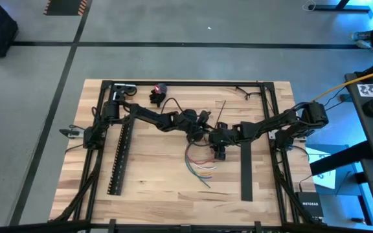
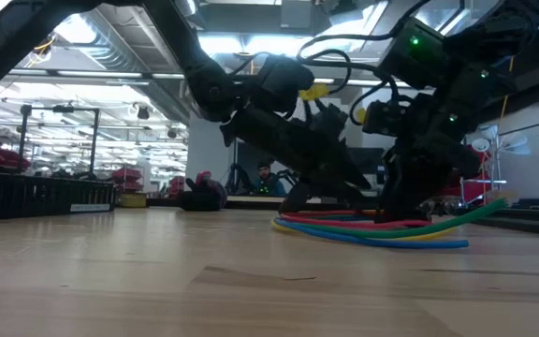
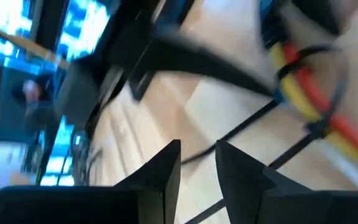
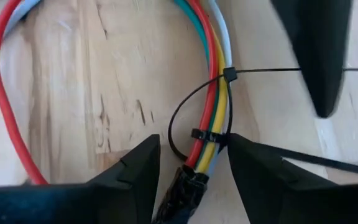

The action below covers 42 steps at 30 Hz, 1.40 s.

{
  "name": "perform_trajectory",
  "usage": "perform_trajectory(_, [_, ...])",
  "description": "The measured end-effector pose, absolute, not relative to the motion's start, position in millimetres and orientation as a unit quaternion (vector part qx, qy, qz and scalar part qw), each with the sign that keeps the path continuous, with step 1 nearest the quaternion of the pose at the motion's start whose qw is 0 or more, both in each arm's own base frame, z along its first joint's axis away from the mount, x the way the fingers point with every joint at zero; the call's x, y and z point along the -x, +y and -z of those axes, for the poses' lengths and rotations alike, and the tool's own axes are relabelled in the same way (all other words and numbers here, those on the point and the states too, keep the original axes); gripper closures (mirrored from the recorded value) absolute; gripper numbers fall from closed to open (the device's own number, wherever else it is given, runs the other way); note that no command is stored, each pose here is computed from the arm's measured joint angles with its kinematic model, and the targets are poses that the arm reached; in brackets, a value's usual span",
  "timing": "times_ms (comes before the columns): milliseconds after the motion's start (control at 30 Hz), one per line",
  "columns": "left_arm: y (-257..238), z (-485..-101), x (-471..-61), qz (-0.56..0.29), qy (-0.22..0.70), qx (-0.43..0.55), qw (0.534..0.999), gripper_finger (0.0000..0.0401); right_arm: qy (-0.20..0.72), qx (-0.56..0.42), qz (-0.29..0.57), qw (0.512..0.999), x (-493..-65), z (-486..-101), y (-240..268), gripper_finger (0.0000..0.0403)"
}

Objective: Ziptie cables
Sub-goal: Wrap the cable wires with the black zip tie

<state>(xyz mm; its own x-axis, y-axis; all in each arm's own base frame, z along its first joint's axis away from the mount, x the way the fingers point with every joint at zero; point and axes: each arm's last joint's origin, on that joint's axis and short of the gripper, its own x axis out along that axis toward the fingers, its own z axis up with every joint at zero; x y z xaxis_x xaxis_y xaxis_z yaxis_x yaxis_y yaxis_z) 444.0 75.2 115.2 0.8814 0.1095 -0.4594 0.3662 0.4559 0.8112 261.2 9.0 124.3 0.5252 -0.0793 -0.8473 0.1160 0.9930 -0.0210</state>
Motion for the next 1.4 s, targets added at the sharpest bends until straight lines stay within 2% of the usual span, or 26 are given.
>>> perform_trajectory(167, [80, -120, -440, 0.043, 0.263, -0.448, 0.853, 0.0306, 0.491, -0.027, 0.042, 0.87, -260, -124, 10, 0.0221])
perform_trajectory(433, [71, -122, -428, 0.062, 0.349, -0.437, 0.827, 0.0305, 0.493, -0.029, 0.039, 0.869, -260, -124, 10, 0.0221])
perform_trajectory(633, [63, -168, -425, 0.022, 0.298, -0.334, 0.894, 0.0305, 0.491, -0.031, 0.036, 0.87, -260, -124, 10, 0.0221])
perform_trajectory(767, [67, -164, -418, 0.061, 0.319, -0.243, 0.914, 0.0304, 0.491, -0.03, 0.035, 0.87, -260, -124, 10, 0.0221])
perform_trajectory(833, [69, -159, -419, 0.079, 0.317, -0.232, 0.916, 0.0299, 0.49, -0.03, 0.035, 0.871, -260, -124, 10, 0.0221])
perform_trajectory(1000, [70, -134, -425, 0.101, 0.317, -0.273, 0.902, 0.0284, 0.486, -0.03, 0.035, 0.873, -261, -125, 10, 0.0221])
perform_trajectory(1233, [58, -117, -442, 0.102, 0.25, -0.438, 0.858, 0.0276, 0.481, -0.031, 0.036, 0.876, -262, -125, 10, 0.0221])
perform_trajectory(1400, [53, -119, -444, 0.098, 0.232, -0.443, 0.86, 0.0278, 0.478, -0.031, 0.036, 0.877, -263, -126, 10, 0.0221])
